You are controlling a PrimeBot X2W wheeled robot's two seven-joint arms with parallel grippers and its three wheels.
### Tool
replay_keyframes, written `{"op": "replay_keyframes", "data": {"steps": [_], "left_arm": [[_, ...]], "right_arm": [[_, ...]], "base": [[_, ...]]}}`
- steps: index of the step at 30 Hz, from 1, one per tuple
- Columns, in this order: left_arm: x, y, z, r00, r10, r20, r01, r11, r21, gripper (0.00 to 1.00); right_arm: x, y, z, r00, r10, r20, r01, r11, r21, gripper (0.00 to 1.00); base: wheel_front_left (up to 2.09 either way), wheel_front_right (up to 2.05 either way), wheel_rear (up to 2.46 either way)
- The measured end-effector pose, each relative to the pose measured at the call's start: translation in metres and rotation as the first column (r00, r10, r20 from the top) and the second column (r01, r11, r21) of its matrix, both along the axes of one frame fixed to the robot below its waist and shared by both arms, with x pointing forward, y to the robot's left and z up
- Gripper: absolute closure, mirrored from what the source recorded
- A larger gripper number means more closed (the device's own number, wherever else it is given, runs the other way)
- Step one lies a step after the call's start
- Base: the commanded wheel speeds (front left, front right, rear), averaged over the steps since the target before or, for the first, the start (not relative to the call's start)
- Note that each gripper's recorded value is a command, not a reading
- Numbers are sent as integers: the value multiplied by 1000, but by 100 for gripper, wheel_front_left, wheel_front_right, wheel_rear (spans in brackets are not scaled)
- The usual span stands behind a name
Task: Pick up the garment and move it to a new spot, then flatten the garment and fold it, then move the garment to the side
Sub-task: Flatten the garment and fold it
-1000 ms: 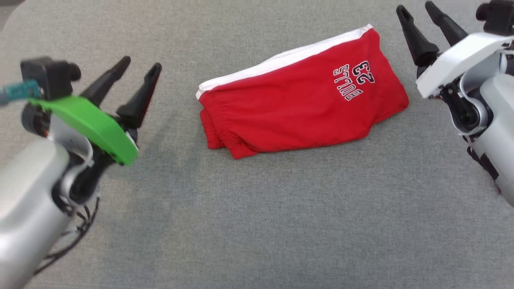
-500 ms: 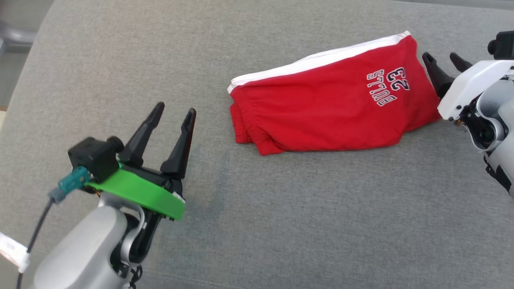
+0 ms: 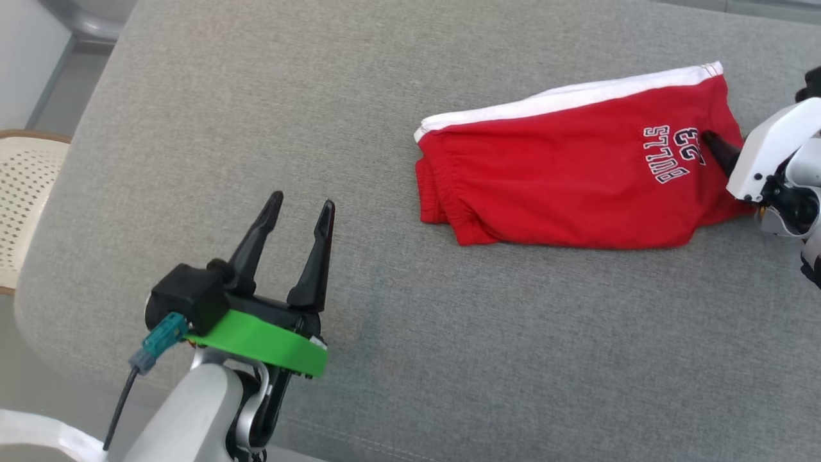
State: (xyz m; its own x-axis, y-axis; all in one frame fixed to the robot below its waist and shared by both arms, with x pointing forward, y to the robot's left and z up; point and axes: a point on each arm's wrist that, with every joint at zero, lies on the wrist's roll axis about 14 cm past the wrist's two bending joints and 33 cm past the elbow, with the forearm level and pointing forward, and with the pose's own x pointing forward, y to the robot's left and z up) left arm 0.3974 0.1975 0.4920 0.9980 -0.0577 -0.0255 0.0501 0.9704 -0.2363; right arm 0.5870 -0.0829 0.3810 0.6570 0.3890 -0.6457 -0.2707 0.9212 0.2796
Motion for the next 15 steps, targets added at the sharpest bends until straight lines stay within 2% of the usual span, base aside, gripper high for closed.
{"op": "replay_keyframes", "data": {"steps": [2,5,9,15], "left_arm": [[-6,5,-2,1000,30,-2,-30,999,-19,0],[-12,10,-2,999,47,2,-47,998,-32,0],[-16,12,-2,999,54,11,-53,998,-22,0],[-15,9,3,998,42,39,-42,999,-8,0]], "right_arm": [[-2,3,-1,1000,0,-28,0,1000,1,0],[-4,10,3,1000,5,-27,-5,1000,17,100],[-4,20,15,999,5,41,-7,998,55,100],[-8,7,34,987,-71,141,54,991,122,100]], "base": [[0,0,0],[0,0,0],[0,0,0],[0,0,0]]}}
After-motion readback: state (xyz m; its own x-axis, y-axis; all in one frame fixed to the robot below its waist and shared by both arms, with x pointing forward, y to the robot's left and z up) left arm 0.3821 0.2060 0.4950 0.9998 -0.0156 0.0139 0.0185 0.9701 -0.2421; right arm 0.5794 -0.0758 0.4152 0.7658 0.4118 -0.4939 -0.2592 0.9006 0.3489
